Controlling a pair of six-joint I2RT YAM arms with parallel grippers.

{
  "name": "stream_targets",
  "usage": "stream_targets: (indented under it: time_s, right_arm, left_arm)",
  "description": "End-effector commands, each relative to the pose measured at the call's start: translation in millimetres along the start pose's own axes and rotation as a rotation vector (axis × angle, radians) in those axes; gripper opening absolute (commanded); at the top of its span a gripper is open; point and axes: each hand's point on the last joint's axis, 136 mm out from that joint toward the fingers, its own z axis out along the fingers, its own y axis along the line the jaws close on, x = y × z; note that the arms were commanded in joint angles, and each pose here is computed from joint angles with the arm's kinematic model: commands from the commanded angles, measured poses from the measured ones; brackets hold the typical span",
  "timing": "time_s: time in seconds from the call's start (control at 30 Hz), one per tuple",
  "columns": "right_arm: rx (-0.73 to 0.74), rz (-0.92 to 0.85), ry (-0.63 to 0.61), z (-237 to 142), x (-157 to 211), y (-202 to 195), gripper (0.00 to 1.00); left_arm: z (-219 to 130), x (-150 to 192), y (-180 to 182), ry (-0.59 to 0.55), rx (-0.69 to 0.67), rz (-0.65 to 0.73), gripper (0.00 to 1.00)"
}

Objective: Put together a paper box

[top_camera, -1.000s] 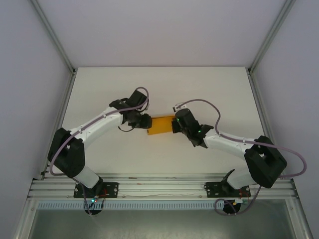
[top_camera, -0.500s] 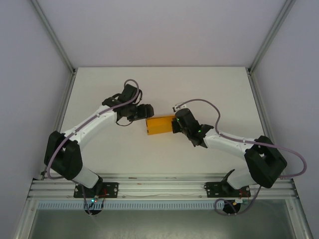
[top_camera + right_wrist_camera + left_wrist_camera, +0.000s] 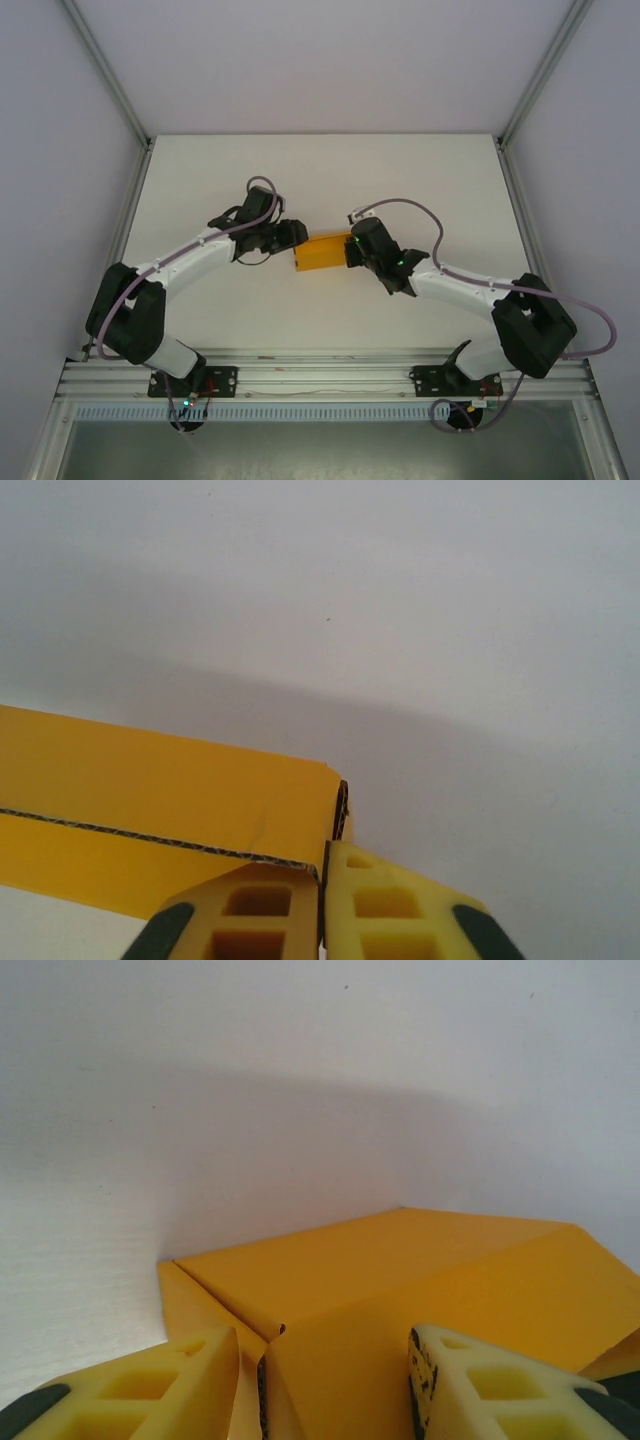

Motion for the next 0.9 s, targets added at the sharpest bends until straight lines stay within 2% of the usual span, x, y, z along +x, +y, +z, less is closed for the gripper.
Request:
stream_targets:
  time_s: [0.0, 0.07, 0.13, 0.3, 0.37, 0.43, 0.53, 0.77, 0.87]
  right_arm:
    - [-0.028, 0.012, 0.185, -11, 43, 2, 0.19]
    - [-0.062, 0.022, 0.152, -22, 30, 7, 0.37]
    - [-0.084, 0.031, 0.101, -30, 19, 8, 0.48]
    - [-0.176, 0.129, 0.022, -42, -11, 10, 0.63]
    - [-0.186, 0.183, -0.022, -43, -26, 7, 0.66]
    - [-0.168, 0.214, -0.038, -39, -33, 0, 0.66]
    - [-0.142, 0.232, 0.010, -27, -26, -5, 0.58]
    - [-0.108, 0.229, 0.148, 2, 30, -12, 0.48]
    - [-0.069, 0.244, 0.195, 11, 58, -21, 0.37]
  left_arm:
    - [8, 13, 17, 0.023, -0.035, -0.024, 0.48]
    - [8, 11, 16, 0.020, -0.035, -0.022, 0.47]
    - [9, 12, 17, 0.024, -0.036, -0.020, 0.47]
    - [11, 13, 17, 0.031, -0.038, -0.009, 0.45]
    - [10, 13, 16, 0.027, -0.027, -0.004, 0.44]
    - [11, 14, 16, 0.027, -0.022, -0.004, 0.44]
    - [11, 14, 15, 0.030, -0.019, 0.000, 0.44]
    - [15, 18, 19, 0.041, -0.020, 0.013, 0.45]
    - [19, 23, 28, 0.014, -0.024, 0.074, 0.46]
